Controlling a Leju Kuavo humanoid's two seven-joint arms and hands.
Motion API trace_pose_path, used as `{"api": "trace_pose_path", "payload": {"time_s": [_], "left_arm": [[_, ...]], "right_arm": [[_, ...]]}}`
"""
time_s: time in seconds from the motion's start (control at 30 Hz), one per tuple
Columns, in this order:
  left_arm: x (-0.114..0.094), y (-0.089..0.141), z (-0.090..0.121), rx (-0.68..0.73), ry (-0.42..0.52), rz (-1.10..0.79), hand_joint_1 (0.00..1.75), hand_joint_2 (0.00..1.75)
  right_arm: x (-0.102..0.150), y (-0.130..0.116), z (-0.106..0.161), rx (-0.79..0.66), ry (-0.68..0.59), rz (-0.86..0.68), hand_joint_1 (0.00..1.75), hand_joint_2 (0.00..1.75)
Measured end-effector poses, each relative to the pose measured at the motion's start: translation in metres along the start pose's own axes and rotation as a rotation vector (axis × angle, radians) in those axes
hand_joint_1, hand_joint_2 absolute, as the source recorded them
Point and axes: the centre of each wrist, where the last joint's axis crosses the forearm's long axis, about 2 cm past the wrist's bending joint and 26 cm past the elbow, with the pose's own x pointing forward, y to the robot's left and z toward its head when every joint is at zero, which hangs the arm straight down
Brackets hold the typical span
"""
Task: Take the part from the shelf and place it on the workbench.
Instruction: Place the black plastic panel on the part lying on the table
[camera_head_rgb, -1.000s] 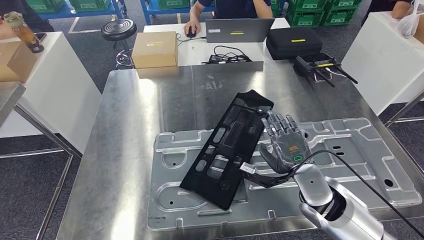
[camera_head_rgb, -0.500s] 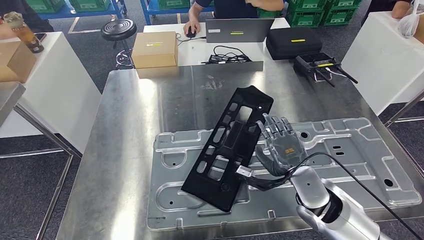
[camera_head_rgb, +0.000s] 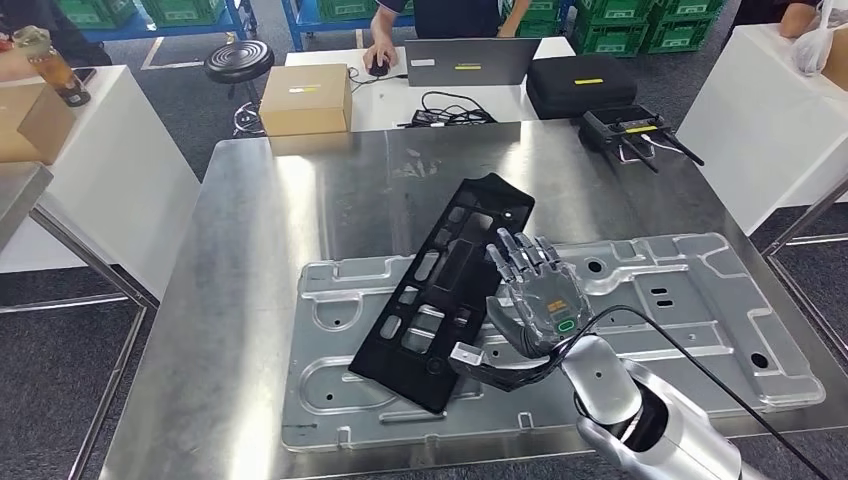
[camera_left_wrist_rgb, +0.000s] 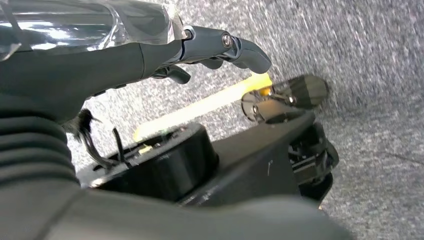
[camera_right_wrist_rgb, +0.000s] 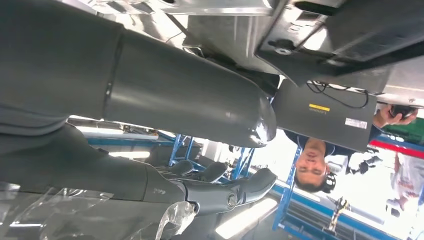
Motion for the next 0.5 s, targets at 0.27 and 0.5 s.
{"api": "trace_pose_path", "payload": {"time_s": [0.27,0.5], "left_arm": [[-0.0025,0.0004,0.0003,0.0,0.005,0.0,0.0,0.0],[0.0004,0.0034,-0.0004,0.002,-0.001,-0.001,0.0,0.0]], "right_arm": [[0.0065,-0.0044,-0.0019,-0.014,-0.019,-0.012,0.0,0.0],[0.0101,-0.0051,-0.0019,-0.014,-0.034,-0.019,0.0,0.0]]}}
